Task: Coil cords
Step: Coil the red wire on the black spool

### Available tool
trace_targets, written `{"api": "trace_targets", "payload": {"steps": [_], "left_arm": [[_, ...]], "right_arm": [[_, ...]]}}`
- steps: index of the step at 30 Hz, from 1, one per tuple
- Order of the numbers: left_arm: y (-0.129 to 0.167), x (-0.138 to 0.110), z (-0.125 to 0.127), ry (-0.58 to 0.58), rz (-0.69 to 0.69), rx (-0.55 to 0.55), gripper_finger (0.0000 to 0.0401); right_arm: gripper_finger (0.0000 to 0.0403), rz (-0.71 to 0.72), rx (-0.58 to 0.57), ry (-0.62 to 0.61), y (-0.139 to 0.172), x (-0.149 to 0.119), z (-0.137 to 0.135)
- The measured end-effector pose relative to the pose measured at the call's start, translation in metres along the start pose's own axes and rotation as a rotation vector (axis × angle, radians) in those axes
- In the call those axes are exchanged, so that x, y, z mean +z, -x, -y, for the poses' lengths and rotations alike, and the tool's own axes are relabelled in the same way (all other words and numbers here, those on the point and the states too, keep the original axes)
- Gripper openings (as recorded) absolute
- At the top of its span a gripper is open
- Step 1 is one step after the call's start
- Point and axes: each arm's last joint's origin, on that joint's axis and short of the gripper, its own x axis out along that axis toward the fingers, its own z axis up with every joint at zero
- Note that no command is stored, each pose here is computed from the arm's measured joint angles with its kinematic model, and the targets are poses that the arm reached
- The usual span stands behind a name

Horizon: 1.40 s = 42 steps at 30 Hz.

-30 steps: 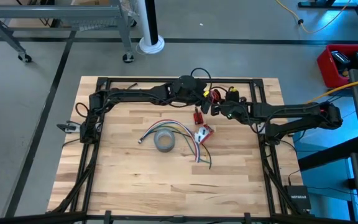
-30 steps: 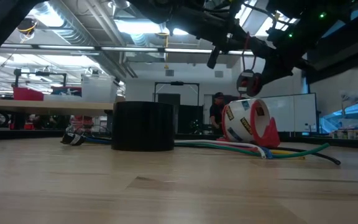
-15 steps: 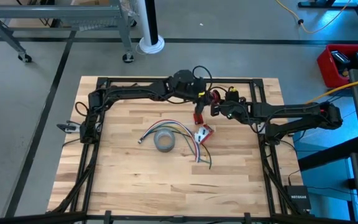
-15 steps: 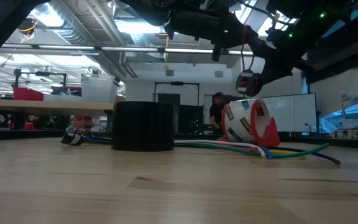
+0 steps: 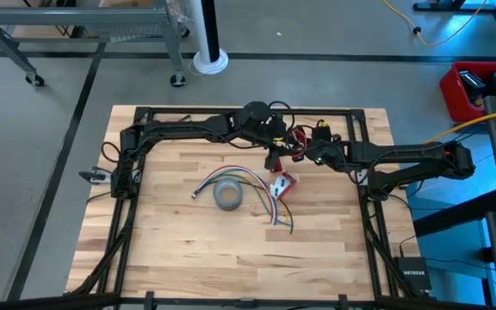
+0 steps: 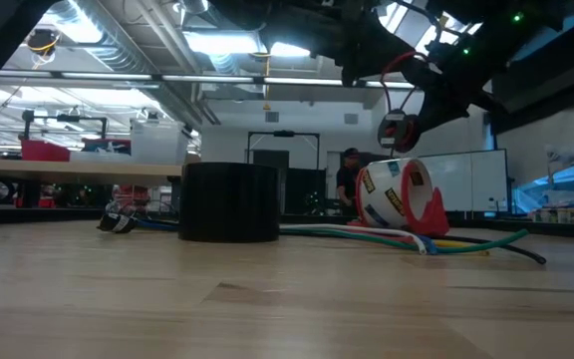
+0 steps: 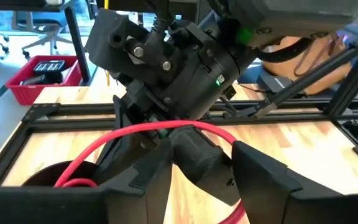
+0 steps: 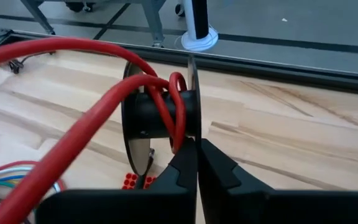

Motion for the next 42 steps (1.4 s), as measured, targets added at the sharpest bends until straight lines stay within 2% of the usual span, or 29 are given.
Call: {"api": "trace_targets", "payload": {"steps": [10,13,20,25,34,42], "left_arm": [[-0.001,-0.004,0.002,0.024,-0.034,-0.007,0.0149],[-0.002,-0.009,0.006,0.019,-0.075,-0.027,0.0149],[0.005,0.000,-0.005,-0.034,-0.046,0.217,0.0149],[0.003,0.003,-0.004,-0.103,-0.014,0.219,0.0149],[0.000,-0.002,0.012,-0.152,-0.098,0.185,0.0150],[-0.001,-0.002,0.013,-0.204,-0.110,0.208,0.0150]], "right_arm": [[0.0001,0.012,-0.042,0.020,0.002,0.002,0.002],[0.0001,0.067,-0.032,-0.045,0.004,0.009,-0.002],[0.0001,0.089,-0.059,-0.048,0.003,0.010,0.000],[0.0003,0.090,-0.067,-0.032,0.003,0.009,0.001],[0.0004,0.082,-0.101,-0.029,-0.003,0.012,0.007],[0.0003,0.074,-0.070,-0.046,-0.003,0.013,0.005]]}}
